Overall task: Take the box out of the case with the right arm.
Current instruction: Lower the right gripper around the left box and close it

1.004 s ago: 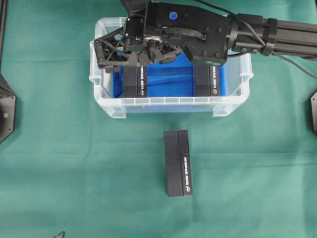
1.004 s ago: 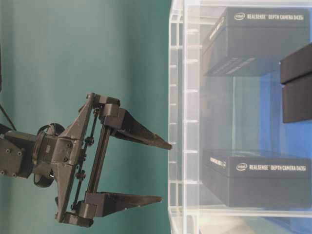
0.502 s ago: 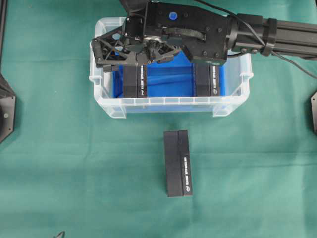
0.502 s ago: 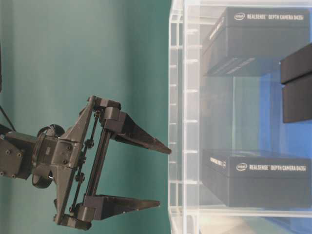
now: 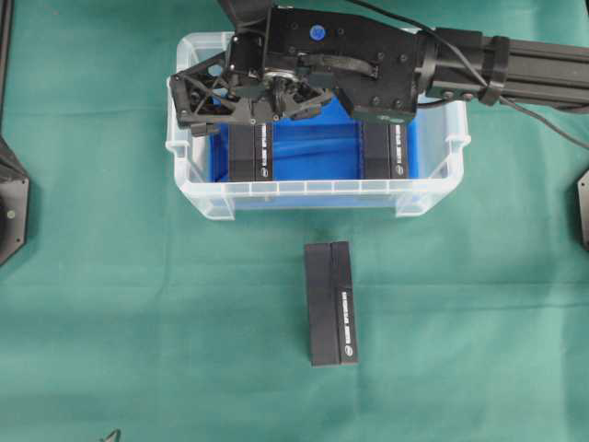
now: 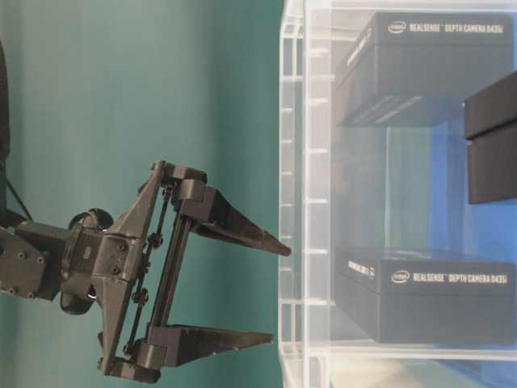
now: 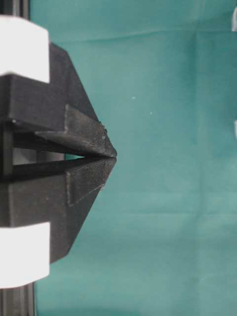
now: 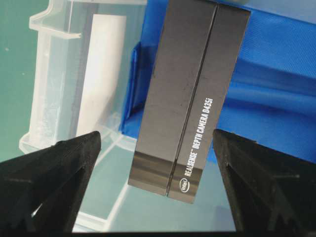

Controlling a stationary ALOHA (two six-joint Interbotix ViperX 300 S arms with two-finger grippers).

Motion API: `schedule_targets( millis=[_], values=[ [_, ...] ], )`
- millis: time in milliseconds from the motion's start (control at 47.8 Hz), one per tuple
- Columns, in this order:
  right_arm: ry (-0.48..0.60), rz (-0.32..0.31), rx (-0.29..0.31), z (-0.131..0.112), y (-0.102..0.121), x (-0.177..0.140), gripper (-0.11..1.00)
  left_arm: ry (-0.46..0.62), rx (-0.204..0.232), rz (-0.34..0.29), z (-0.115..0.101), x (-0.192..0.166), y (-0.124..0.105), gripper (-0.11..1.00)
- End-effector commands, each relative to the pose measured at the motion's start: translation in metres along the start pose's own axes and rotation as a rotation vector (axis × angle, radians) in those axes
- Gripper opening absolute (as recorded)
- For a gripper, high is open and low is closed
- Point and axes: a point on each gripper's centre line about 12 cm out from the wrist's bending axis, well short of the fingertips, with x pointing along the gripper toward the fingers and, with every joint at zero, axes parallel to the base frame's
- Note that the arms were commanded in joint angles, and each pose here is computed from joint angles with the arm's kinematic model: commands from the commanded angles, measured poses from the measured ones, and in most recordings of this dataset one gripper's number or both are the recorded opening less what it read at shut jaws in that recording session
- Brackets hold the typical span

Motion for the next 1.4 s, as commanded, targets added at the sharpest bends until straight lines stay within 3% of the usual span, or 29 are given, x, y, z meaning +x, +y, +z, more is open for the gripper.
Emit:
schedule_targets(
  millis=[0,544,1025,1381],
  values=[
    [-0.008,0.053,0.001,0.002,0.006,-0.019,0.95,-0.028,0.001,-0.001,0.005,-0.007,-0.001,0.00],
    [-0.007,0.039,-0.002,0.001,0.005,-0.014,0.95,-0.028,0.003,-0.001,0.005,-0.007,-0.001,0.00],
    [0.002,-0.039,-0.004,0.001,-0.006,0.024,0.95,-0.028,0.001,-0.001,0.005,-0.007,-0.001,0.00],
    [0.009,-0.034,-0.003,0.000,-0.008,0.053,0.95,-0.028,0.001,-0.001,0.005,-0.007,-0.001,0.00]
  ],
)
